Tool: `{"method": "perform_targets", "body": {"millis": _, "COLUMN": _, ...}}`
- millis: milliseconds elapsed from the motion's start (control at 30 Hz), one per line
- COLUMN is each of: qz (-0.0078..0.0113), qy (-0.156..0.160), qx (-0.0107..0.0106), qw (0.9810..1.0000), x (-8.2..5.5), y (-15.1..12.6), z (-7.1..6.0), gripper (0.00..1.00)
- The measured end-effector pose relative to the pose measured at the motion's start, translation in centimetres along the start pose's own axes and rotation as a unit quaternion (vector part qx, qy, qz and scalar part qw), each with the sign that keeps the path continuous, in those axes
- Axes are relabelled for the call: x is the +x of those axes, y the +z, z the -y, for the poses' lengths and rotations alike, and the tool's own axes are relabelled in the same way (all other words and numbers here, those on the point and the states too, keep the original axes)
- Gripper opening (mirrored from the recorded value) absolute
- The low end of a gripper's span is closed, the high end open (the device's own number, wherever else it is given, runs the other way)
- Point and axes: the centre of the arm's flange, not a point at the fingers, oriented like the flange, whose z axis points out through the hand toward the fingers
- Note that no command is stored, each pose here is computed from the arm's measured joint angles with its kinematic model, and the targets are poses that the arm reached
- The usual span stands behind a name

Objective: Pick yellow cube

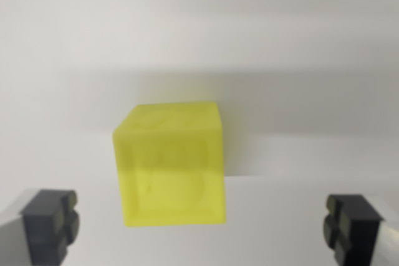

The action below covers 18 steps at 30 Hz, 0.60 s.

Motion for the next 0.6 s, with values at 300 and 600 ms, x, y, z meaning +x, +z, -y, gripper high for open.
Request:
{"method": "perform_targets", "body": {"millis": 300, "qz": 0.0009, "qy": -0.003, "qx": 0.0002, "qw": 1.0, "x": -1.4, "y": 2.3, "z": -0.1, "gripper": 1.0}}
{"method": "perform_targets", "body": {"millis": 600, "qz": 0.0015, "qy": -0.004, "qx": 0.0, "qw": 1.0, "x": -2.3, "y": 3.8, "z": -0.2, "gripper": 1.0}}
